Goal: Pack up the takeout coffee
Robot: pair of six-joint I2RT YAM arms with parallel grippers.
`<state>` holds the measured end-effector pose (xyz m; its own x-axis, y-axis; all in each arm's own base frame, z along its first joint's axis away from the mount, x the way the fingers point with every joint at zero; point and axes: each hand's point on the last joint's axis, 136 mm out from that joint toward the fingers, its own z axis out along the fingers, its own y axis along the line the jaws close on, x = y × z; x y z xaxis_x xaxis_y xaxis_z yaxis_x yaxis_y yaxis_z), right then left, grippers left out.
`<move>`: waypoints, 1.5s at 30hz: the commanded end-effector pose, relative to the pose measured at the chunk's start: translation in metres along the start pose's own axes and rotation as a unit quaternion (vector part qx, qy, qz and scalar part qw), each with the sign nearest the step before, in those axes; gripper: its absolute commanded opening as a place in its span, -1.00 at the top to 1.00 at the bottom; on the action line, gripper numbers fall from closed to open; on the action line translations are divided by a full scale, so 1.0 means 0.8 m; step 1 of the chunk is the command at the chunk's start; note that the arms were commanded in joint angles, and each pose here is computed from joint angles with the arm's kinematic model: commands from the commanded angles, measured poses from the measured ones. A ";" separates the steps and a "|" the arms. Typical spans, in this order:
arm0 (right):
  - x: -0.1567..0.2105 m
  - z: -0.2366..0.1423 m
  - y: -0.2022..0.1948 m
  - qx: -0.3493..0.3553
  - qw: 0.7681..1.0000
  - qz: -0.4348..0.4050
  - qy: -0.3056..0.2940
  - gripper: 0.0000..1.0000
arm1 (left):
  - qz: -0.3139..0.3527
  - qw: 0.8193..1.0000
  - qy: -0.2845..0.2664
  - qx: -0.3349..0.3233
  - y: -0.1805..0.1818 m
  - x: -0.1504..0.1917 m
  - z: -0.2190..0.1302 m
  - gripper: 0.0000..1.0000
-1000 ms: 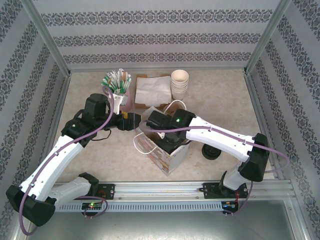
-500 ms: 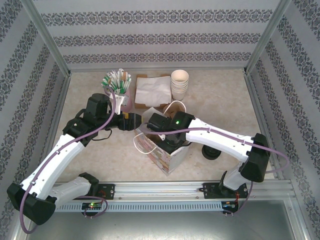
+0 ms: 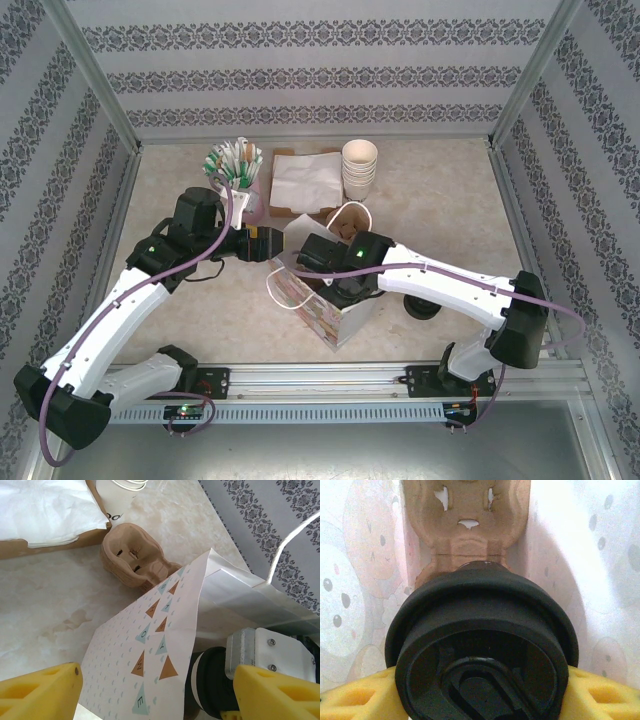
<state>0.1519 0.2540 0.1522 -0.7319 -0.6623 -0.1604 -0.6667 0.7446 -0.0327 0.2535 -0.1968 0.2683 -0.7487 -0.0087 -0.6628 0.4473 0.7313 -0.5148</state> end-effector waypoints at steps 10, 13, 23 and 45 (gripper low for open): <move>0.061 0.076 -0.001 0.022 0.993 0.014 0.119 -0.07 | 0.013 1.000 0.013 -0.006 -0.001 0.006 0.003 -0.58; 0.065 0.083 -0.001 0.023 0.991 0.016 0.128 -0.07 | 0.012 1.000 0.015 -0.007 0.000 0.007 0.004 -0.58; 0.048 0.068 0.003 0.011 0.996 0.023 0.090 -0.06 | 0.013 1.000 0.014 -0.008 -0.001 0.007 0.004 -0.58; -0.014 -0.005 0.001 -0.014 0.996 0.049 -0.076 -0.06 | 0.010 1.000 0.017 -0.010 -0.001 0.008 0.006 -0.57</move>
<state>0.1552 0.2586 0.1604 -0.7586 -0.5894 -0.2777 -0.6159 0.7878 0.0107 0.2528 -0.1990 0.2629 -0.7548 0.0056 -0.6559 0.4426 0.7424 -0.5030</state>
